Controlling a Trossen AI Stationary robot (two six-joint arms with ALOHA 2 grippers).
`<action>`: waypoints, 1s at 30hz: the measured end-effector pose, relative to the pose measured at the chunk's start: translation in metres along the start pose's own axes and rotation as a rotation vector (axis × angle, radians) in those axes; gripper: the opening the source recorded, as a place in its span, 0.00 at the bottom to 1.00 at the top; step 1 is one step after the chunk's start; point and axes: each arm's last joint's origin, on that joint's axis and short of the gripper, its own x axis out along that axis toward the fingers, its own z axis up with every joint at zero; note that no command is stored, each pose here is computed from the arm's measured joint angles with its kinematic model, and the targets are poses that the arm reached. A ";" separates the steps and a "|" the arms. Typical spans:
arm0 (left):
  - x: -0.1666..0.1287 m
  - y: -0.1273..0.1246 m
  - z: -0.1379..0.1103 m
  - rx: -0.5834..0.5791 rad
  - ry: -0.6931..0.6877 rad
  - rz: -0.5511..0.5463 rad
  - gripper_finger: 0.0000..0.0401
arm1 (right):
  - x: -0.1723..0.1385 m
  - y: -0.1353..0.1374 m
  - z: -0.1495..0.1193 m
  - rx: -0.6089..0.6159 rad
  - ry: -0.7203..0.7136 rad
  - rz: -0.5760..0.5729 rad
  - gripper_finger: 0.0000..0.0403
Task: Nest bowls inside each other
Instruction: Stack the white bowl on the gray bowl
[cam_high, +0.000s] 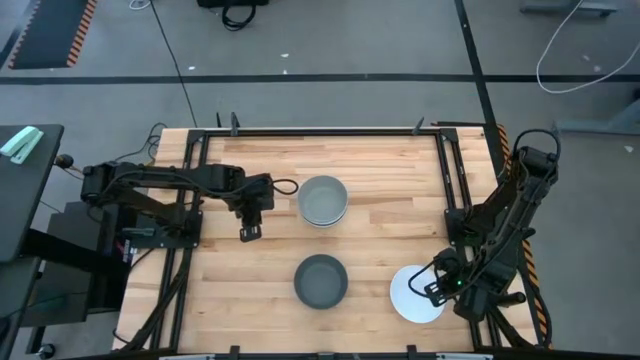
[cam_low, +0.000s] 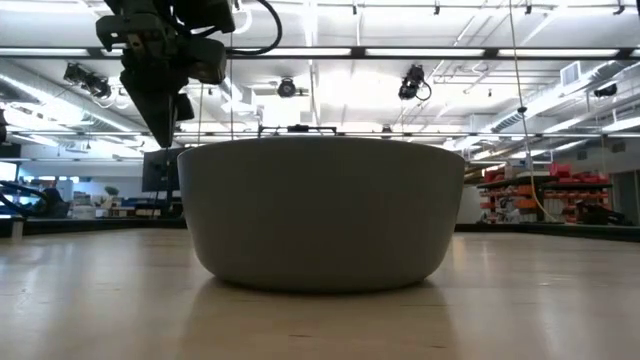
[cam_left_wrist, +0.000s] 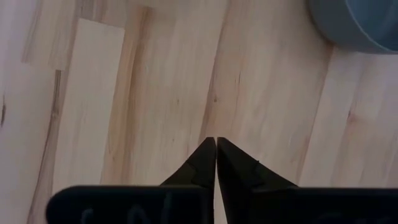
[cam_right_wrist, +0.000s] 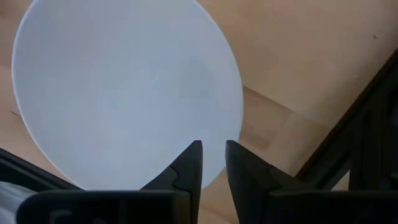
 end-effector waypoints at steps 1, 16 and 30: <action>0.000 0.000 0.000 0.000 -0.003 0.000 0.05 | 0.000 0.000 0.000 0.000 0.000 0.000 0.20; 0.000 0.000 0.001 0.003 -0.011 0.002 0.07 | 0.000 -0.004 0.003 0.011 -0.017 -0.052 0.20; 0.000 0.000 0.002 0.004 -0.015 0.000 0.07 | 0.021 -0.013 0.006 0.006 -0.017 -0.052 0.20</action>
